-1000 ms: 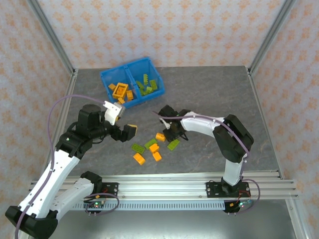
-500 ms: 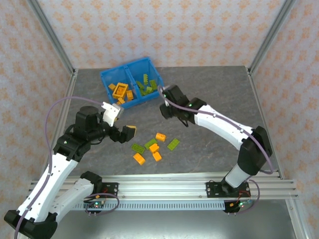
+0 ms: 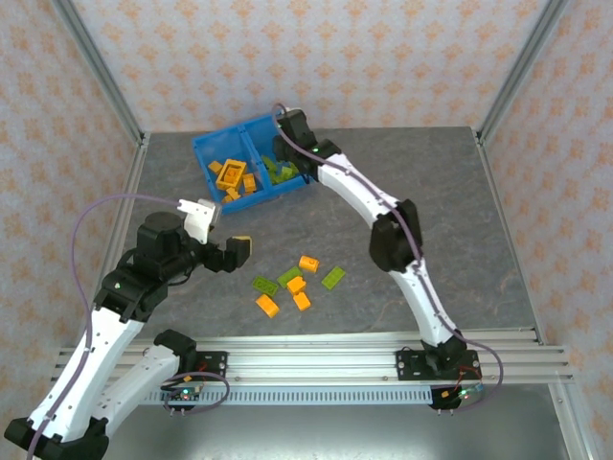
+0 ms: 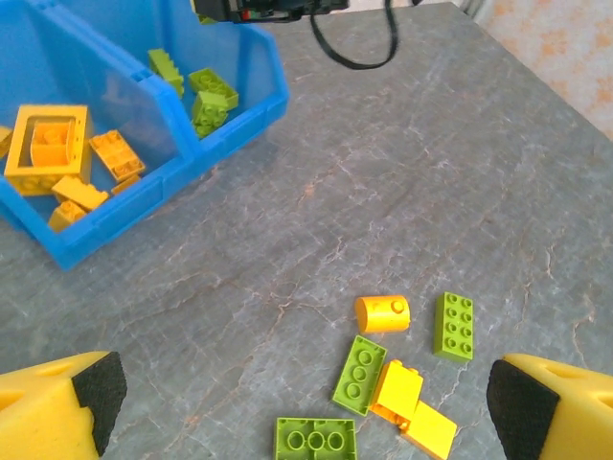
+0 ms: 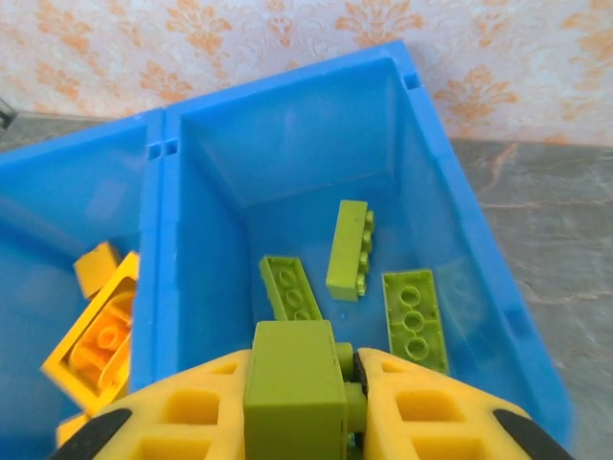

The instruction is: Sort the legos into containers by color

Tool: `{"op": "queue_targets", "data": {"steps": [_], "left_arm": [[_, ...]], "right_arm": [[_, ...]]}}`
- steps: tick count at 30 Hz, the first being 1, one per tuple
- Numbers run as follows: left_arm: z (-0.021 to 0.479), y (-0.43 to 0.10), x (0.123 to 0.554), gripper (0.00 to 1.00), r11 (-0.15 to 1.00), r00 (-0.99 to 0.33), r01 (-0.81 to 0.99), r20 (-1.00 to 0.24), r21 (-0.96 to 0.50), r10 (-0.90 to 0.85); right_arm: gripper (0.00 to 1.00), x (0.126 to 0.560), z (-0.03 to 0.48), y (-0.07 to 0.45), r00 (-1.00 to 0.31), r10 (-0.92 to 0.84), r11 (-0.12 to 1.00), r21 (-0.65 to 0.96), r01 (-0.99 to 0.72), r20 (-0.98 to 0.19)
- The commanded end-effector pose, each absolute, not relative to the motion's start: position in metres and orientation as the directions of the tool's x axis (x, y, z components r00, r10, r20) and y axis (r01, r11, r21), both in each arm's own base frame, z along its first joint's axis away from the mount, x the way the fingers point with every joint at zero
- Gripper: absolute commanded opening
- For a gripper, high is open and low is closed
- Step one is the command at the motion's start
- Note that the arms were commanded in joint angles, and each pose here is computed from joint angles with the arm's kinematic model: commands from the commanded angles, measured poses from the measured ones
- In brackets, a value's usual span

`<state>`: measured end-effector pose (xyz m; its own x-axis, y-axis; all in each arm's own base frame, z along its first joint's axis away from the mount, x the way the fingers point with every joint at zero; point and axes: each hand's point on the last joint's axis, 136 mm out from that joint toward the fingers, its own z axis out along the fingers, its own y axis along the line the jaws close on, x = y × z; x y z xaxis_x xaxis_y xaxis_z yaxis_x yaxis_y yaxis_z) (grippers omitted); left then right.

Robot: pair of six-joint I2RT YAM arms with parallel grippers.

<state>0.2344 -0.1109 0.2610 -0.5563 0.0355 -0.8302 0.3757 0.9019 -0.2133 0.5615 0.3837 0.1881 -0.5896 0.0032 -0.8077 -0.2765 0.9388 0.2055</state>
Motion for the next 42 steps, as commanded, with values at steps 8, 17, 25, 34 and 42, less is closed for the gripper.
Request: {"op": "queue_targets", "data": {"steps": [8, 17, 25, 34, 42], "left_arm": [[0.245, -0.106, 0.243, 1.00, 0.926, -0.627, 0.276, -0.778, -0.257, -0.029], [0.234, -0.119, 0.252, 0.99, 0.913, -0.675, 0.264, -0.736, -0.312, -0.056], [0.196, -0.180, 0.252, 0.99, 0.917, -0.792, 0.280, -0.609, -0.284, 0.053], [0.117, -0.251, 0.265, 1.00, 0.959, -0.878, 0.242, -0.454, -0.146, 0.152], [0.074, -0.275, 0.283, 0.99, 0.952, -0.886, 0.288, -0.406, -0.104, 0.224]], "right_arm": [[0.42, 0.582, 0.195, 0.411, -0.559, 0.103, 0.896, 0.321, -0.307, -0.823], [0.50, 0.543, 0.289, 0.376, -0.548, 0.078, 0.900, 0.296, -0.321, -0.833], [0.77, 0.436, 0.320, 0.284, -0.632, -0.018, 0.942, 0.199, -0.271, -0.774], [0.99, 0.302, 0.306, 0.177, -0.680, 0.012, 0.960, 0.199, -0.198, -0.733], [0.99, 0.259, 0.296, 0.126, -0.691, 0.048, 0.985, 0.148, -0.086, -0.722]]}}
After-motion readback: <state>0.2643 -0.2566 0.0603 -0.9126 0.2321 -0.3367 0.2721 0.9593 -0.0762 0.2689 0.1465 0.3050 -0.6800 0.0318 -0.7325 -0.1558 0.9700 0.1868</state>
